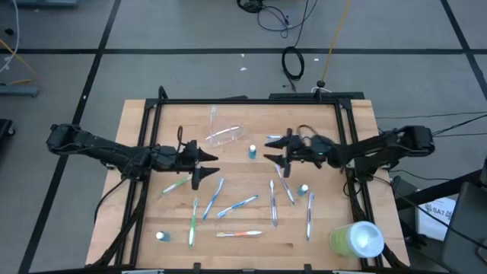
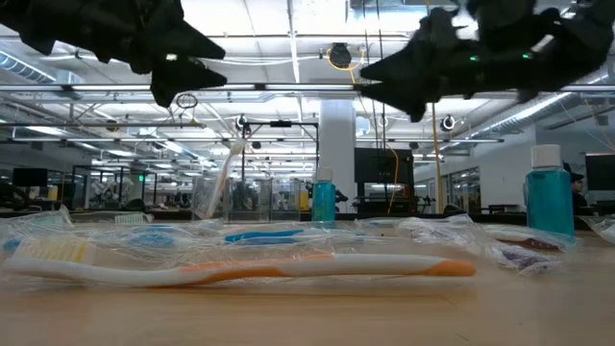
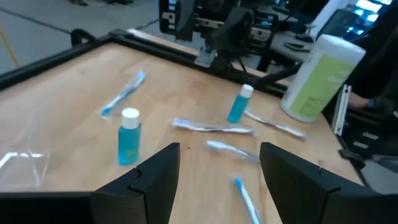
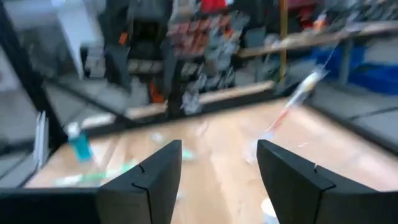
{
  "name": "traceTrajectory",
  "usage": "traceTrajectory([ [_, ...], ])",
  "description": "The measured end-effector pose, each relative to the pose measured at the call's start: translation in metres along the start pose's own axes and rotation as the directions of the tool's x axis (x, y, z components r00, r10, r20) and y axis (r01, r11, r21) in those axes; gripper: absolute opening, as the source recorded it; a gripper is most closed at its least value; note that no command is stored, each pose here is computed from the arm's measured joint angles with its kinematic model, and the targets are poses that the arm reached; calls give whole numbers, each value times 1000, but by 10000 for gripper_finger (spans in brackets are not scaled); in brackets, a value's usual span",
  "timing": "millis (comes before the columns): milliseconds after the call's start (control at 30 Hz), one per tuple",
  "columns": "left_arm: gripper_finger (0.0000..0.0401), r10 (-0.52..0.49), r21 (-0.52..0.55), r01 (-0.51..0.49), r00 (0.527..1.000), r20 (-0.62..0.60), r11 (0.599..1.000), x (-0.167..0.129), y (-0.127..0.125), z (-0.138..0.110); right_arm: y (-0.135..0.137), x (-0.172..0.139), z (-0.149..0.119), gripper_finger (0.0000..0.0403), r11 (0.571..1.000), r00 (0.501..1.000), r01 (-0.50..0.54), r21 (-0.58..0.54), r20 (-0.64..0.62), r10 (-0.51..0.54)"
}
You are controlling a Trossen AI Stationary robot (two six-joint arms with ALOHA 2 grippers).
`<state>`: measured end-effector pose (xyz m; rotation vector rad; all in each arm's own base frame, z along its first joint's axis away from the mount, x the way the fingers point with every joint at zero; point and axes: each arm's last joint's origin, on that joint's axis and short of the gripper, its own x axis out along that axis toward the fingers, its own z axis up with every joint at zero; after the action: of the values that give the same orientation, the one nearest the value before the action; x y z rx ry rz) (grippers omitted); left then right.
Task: Pick & Place toothbrushing station
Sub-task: Put the top mouthwash into the transparent organizer
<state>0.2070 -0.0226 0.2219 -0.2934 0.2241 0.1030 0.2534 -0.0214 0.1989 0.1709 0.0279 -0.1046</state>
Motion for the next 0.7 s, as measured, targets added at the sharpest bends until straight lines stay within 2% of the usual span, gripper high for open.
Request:
traceTrajectory([
  [67,230,7,-2,-7,1000,-10,1000,-2,3,1,0,14,-1,205,999,997,29,-32,-75,-31],
  [200,230,35,-7,-35,999,-14,999,-3,9,3,-8,32,-5,206,971,955,206,-123,-191,-227],
  [233,230,43,-5,-43,999,-27,999,-3,11,1,-10,35,-6,208,967,947,221,-130,-207,-245],
  [367,230,55,5,-55,998,-26,998,-3,13,2,-14,45,-13,222,982,960,152,-110,-219,-173],
  [533,230,64,12,-64,998,-26,998,-3,15,2,-20,51,-21,246,976,959,167,-140,-206,-194],
  [700,230,64,33,-63,998,-26,997,-3,15,2,-32,59,-33,258,975,959,201,-92,-185,-215],
])
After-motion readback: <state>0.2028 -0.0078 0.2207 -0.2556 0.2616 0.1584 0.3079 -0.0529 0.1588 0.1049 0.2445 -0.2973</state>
